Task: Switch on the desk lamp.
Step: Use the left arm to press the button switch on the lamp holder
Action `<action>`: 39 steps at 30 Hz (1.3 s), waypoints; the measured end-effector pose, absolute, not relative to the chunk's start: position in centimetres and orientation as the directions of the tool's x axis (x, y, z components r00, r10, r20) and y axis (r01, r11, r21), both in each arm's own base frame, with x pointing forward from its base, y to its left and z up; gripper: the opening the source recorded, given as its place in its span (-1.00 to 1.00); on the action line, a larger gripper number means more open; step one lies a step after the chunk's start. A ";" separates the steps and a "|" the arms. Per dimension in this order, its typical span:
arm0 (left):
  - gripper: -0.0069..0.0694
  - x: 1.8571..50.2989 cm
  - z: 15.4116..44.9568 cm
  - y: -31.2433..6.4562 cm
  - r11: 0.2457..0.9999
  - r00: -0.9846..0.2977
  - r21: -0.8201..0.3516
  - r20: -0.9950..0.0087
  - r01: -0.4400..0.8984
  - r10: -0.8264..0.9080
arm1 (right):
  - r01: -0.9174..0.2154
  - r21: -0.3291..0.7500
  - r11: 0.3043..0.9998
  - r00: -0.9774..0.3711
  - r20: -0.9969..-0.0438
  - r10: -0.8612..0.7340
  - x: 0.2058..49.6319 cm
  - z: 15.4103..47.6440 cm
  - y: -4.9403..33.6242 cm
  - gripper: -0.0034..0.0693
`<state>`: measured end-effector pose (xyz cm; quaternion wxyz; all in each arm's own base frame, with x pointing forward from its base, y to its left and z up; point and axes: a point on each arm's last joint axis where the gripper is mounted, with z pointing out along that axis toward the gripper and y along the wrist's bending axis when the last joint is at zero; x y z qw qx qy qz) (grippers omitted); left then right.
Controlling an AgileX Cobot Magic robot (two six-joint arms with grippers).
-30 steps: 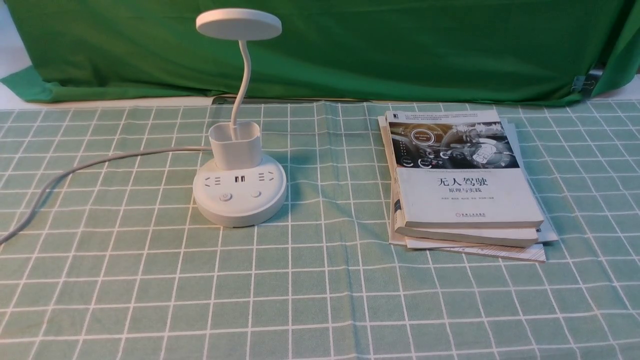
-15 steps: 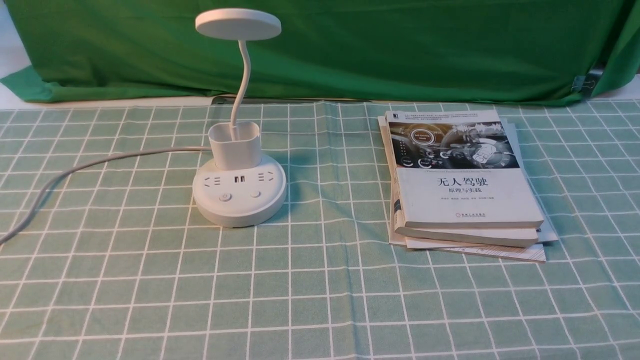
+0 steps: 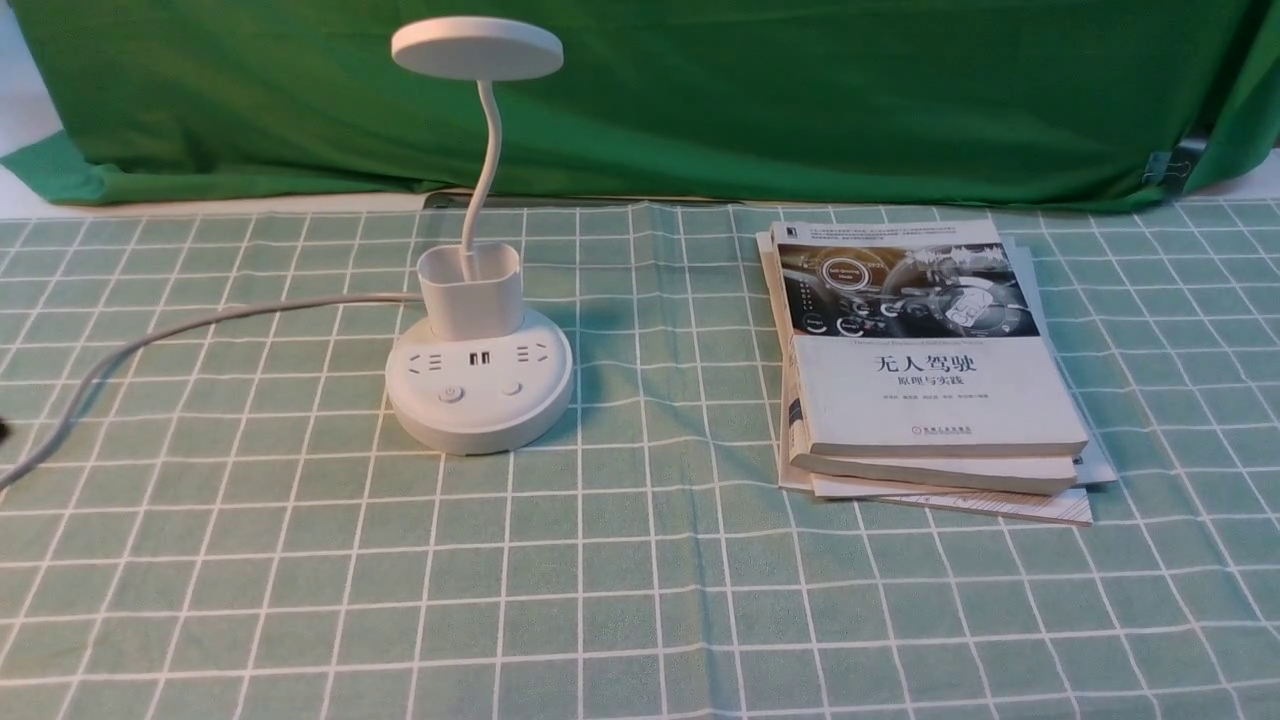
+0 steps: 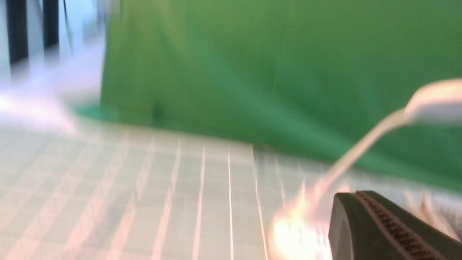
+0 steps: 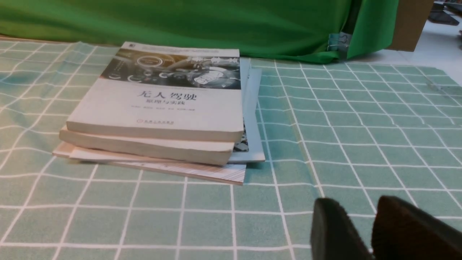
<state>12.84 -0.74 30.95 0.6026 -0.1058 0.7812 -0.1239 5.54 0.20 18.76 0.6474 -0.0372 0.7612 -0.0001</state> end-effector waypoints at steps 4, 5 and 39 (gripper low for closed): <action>-0.82 17.5 27.4 -2.0 0.923 -0.527 -0.381 -0.776 -0.047 -0.347 | -0.057 -0.048 0.997 -0.160 -0.985 -0.057 5.5 18.7 0.2 -0.25; -0.82 19.6 26.1 -3.3 0.920 -0.652 -0.392 -0.697 -0.004 -0.300 | -0.057 -0.048 0.997 -0.160 -0.985 -0.057 5.5 18.7 0.2 -0.25; -0.82 39.7 17.4 -15.4 0.957 -0.836 -0.175 -0.539 0.231 0.103 | -0.057 -0.048 0.997 -0.160 -0.985 -0.057 5.5 18.7 0.2 -0.25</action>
